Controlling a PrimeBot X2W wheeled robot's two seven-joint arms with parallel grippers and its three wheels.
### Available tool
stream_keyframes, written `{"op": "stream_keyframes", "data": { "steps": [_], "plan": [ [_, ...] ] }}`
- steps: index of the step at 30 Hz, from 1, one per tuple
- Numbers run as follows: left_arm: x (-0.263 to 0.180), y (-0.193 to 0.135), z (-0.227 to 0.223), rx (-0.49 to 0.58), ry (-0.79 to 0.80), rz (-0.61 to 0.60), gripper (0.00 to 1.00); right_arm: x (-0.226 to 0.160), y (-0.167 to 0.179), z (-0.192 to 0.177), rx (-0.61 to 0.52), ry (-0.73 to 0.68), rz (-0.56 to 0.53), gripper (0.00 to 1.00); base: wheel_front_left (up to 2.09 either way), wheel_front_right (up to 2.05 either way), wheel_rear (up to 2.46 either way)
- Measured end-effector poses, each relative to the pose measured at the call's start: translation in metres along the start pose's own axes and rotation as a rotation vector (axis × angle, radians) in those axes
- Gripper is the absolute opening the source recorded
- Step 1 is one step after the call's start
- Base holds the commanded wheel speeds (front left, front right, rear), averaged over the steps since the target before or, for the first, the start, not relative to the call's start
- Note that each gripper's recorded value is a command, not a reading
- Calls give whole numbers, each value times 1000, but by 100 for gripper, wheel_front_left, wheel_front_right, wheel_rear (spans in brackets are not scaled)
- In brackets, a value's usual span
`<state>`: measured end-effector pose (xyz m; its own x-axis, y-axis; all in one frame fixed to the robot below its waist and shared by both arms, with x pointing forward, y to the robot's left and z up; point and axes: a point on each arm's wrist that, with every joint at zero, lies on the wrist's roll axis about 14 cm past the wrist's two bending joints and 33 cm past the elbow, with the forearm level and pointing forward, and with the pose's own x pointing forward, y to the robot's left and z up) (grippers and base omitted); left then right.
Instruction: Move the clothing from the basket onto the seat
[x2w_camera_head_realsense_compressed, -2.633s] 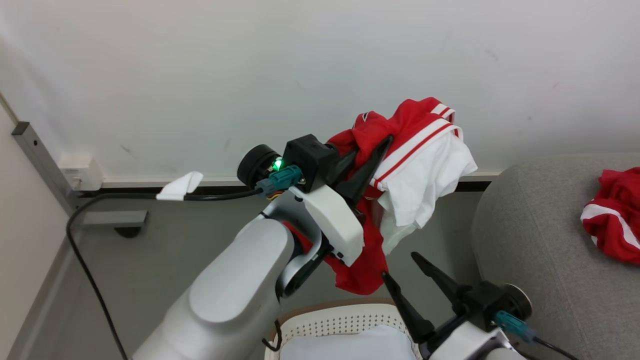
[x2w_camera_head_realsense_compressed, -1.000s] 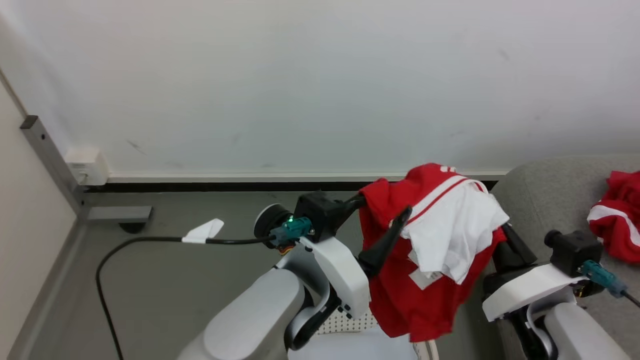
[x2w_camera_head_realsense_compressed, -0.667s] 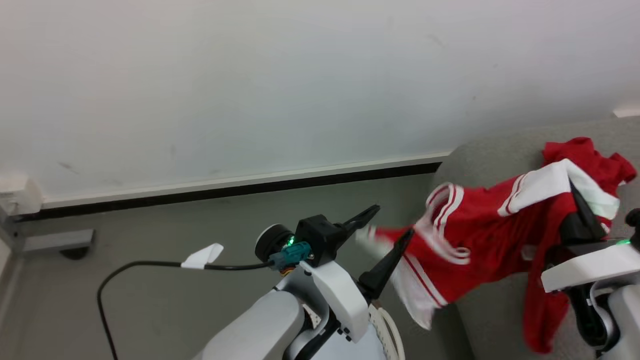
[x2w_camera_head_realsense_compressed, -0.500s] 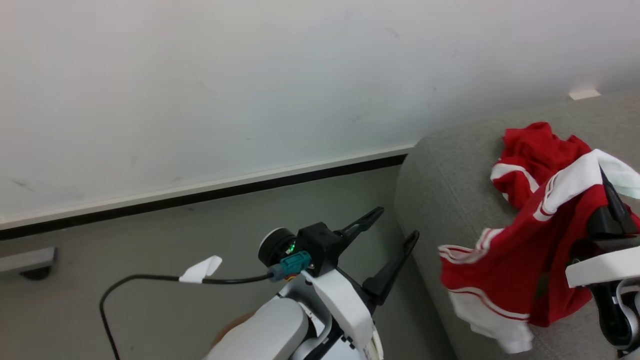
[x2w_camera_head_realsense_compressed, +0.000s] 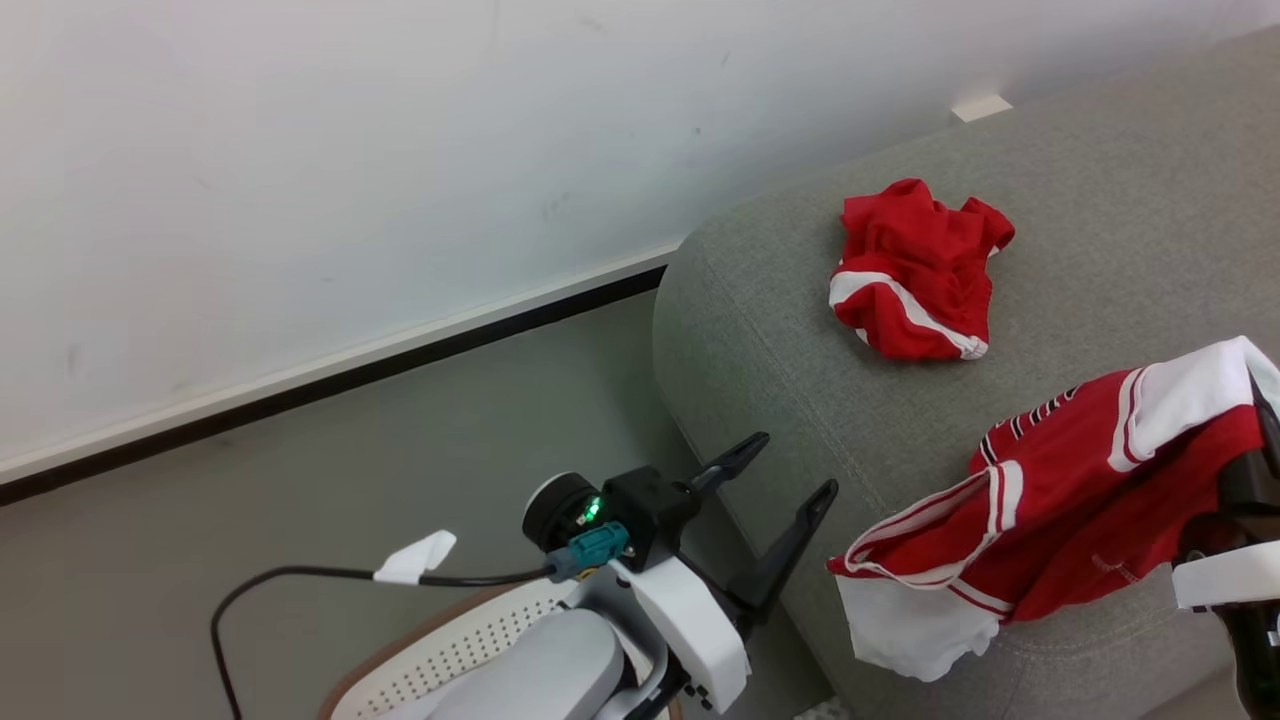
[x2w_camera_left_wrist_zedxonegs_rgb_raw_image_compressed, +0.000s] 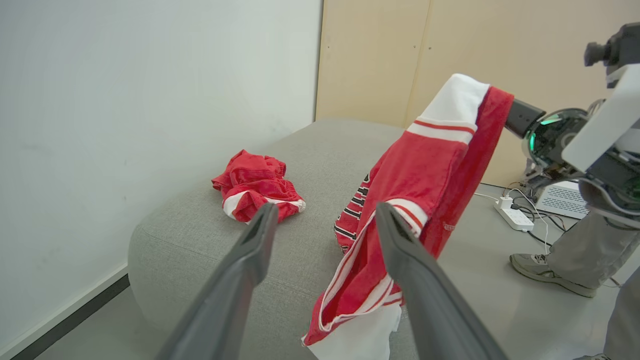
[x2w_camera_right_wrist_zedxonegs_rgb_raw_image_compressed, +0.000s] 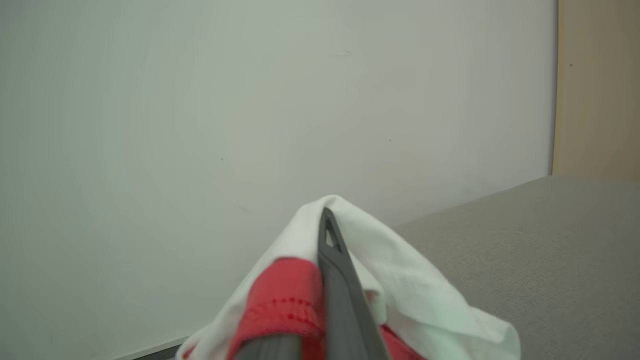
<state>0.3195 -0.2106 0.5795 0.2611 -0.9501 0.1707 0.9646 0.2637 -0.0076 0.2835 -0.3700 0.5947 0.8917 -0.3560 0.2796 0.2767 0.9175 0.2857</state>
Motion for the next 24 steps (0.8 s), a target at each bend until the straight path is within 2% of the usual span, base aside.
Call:
{"op": "stream_keyframes", "data": {
  "steps": [4, 8, 17, 21, 24],
  "plan": [
    [0, 5, -7, -13, 9, 6, 100, 6, -1, 3, -23, 0, 6, 0, 0, 0, 0],
    [2, 13, -12, -17, 13, 10, 100, 34, 8, 29, -76, -56, 55, 0, 0, 0, 0],
    [8, 61, -32, -41, 18, 23, 100, 139, 0, 80, -203, -104, 56, 0, 0, 0, 0],
    [-2, 97, -59, -56, 56, 69, 100, 188, -9, 84, -291, -93, 25, 0, 0, 0, 0],
    [-16, 119, -85, -98, 91, 120, 100, 220, -16, 71, -350, -63, -1, 0, 0, 0, 0]
  ]
}}
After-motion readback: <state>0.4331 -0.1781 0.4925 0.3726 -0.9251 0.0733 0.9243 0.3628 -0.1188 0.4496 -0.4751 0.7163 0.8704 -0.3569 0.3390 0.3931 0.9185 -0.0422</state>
